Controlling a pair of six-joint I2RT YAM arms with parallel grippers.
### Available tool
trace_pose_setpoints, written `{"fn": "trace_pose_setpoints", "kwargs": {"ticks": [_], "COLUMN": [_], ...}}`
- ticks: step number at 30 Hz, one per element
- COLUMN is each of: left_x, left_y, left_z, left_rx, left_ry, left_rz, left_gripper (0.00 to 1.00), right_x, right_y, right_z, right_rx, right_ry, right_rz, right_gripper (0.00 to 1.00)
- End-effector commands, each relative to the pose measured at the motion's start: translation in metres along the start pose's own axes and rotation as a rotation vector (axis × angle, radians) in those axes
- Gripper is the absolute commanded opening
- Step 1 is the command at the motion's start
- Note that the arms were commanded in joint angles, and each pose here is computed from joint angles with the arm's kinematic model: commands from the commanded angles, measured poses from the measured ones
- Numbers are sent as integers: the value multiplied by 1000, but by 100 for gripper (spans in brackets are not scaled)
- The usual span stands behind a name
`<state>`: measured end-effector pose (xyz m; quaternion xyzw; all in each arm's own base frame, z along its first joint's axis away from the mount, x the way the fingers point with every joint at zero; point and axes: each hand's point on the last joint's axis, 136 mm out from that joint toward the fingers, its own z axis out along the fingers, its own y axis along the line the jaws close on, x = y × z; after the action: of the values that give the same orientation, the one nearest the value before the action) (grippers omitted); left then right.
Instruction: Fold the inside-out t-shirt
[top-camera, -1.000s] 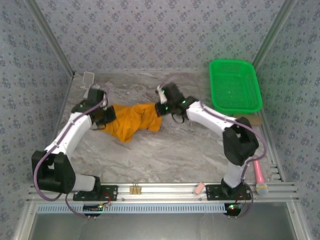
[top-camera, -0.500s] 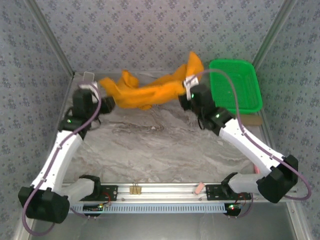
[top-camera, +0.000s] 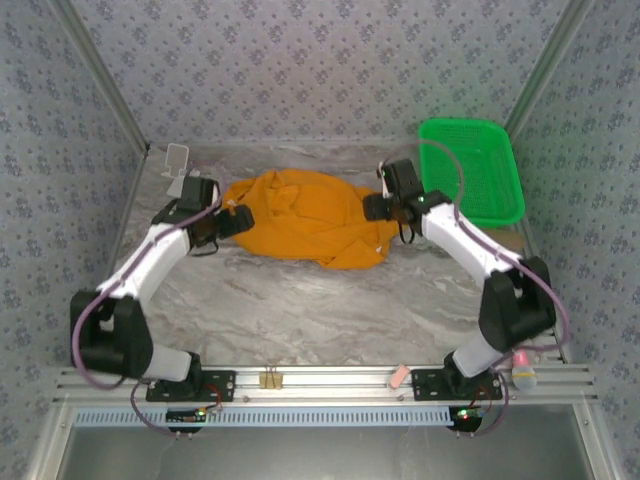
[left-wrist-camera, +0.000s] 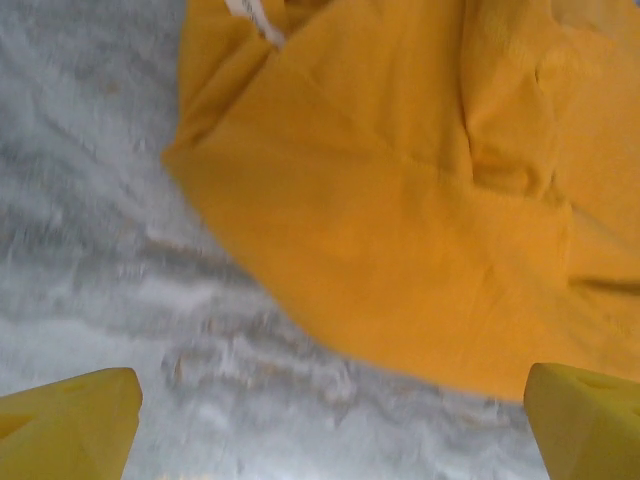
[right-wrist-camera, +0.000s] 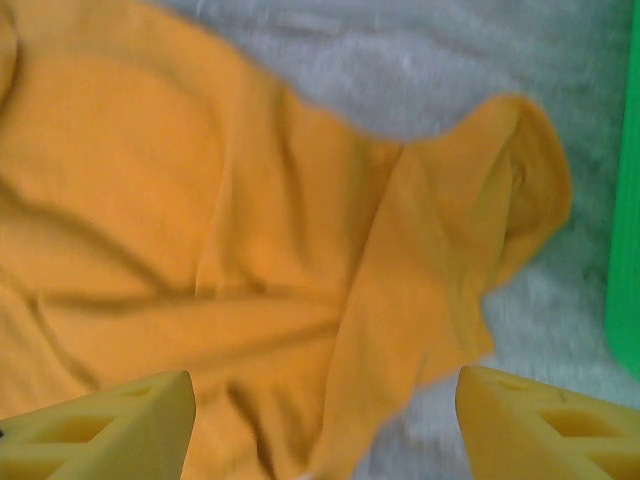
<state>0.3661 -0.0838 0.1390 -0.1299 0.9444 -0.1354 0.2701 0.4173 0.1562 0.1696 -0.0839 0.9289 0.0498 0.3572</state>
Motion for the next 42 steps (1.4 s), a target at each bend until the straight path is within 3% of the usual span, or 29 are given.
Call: {"fn": "trace_pose_setpoints", "kwargs": {"ticks": [1,7,13,18,20,22,24,25,28,31,33,36,37,38,39,42], "left_x": [-12,-54,-73,-73,-70,-70,-79,-84,-110,-135,-130,-86,-69,-48,-27,27], "left_y": [11,-51,-92,-87,-86,-89,-95,-97,-113,-131,-129,-106,-95,-82,-69,-38], "left_z": [22,44,76,123,136,140,131,123,77,6,-35,-60,-59,-61,-61,-59], "left_rx": [-61,129,120,-35,-53,-41,-24,-20,24,81,97,130,134,148,156,183], "left_ry": [50,38,19,81,106,114,84,64,-37,-160,-206,-222,-215,-213,-204,-173], "left_rz": [-21,70,169,228,250,261,280,286,304,275,239,153,121,90,59,-18], "left_gripper": [98,98,100,96,79,46,5,0,0,0,0,0,0,0,0,0], "right_x": [-5,25,76,111,114,111,98,91,57,30,29,68,85,107,130,174], "right_y": [3,-6,6,11,15,17,15,13,1,-16,-17,-11,-7,-5,-2,11], "right_z": [41,64,57,71,71,69,63,59,38,5,-16,-24,-22,-19,-15,-11], "right_rx": [-30,1,-35,-35,-46,-57,-62,-60,-32,50,73,80,76,83,80,22], "right_ry": [76,233,330,411,408,386,338,314,214,116,66,95,124,169,228,360], "right_rz": [70,173,225,240,229,225,212,206,186,174,168,165,165,173,177,189], "right_gripper": [71,71,70,64,55,30,9,0,0,0,0,1,9,29,38,52]}}
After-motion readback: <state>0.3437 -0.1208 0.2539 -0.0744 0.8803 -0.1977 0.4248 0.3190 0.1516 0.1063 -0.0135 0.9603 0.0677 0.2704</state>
